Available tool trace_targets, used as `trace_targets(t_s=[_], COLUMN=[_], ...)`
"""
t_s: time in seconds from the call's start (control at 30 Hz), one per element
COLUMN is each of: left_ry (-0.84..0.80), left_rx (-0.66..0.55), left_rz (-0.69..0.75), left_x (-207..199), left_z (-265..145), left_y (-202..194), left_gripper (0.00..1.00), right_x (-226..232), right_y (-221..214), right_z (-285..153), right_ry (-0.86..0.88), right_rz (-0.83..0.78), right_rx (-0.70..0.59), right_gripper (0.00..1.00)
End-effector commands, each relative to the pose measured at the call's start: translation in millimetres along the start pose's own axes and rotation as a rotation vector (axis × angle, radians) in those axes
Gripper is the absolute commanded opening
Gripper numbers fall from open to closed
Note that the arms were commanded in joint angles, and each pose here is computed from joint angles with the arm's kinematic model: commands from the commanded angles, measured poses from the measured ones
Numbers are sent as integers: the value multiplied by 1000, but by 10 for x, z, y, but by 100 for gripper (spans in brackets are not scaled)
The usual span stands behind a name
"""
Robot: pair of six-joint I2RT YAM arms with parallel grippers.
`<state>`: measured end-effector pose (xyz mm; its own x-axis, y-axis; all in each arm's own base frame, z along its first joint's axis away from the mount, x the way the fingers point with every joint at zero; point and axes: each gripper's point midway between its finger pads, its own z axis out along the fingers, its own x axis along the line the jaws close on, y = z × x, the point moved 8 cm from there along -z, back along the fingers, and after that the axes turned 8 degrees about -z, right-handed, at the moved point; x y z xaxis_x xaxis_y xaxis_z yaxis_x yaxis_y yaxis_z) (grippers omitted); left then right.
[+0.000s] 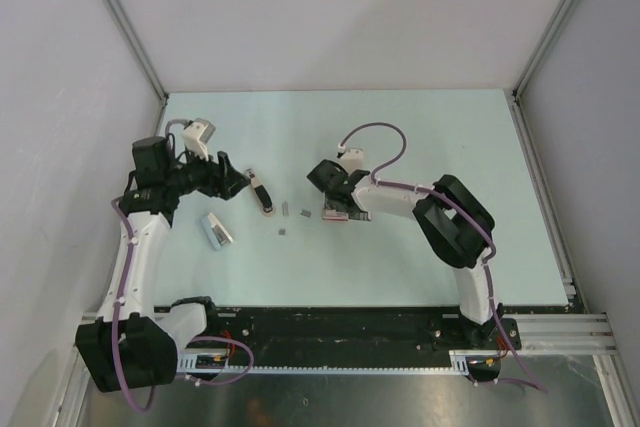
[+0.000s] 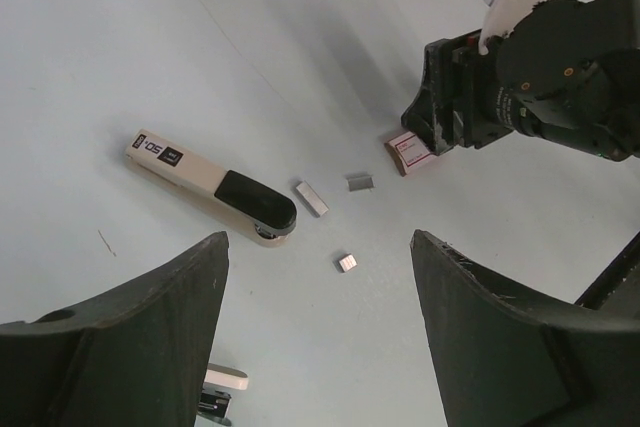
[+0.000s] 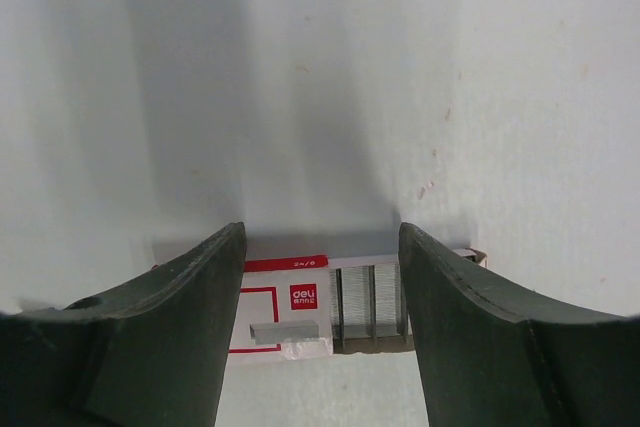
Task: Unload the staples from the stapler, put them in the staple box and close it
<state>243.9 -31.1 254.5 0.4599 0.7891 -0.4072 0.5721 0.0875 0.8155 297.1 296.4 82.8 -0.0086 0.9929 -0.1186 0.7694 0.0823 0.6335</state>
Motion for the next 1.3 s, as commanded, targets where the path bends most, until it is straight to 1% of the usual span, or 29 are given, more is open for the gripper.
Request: trace_targets(t_s=[0.0, 0.23, 0.7, 0.8, 1.03, 1.27], left_ry=[-7, -16, -11, -11, -3, 8], left_rx=[-12, -13, -6, -7, -10, -16], left_rz=[46, 45, 47, 50, 58, 70], left_x=[-32, -51, -47, -48, -50, -52], left_z=[-51, -62, -64, -68, -81, -95], left_y=[-24, -24, -31, -25, -27, -20], left_gripper=[78, 79, 78, 78, 79, 78], right_x=[-288, -283, -266, -257, -229, -250], right_y=[-531, -765, -1083, -1114, -1034, -1148], right_z=[-31, -144, -270, -306, -342, -376], right_ry=[-101, -90, -55, -41, 8, 17], right_rz=[-92, -110, -116, -119, -135, -211], right_rx=[179, 192, 235, 234, 215, 245], right_gripper=[67, 67, 67, 67, 67, 67])
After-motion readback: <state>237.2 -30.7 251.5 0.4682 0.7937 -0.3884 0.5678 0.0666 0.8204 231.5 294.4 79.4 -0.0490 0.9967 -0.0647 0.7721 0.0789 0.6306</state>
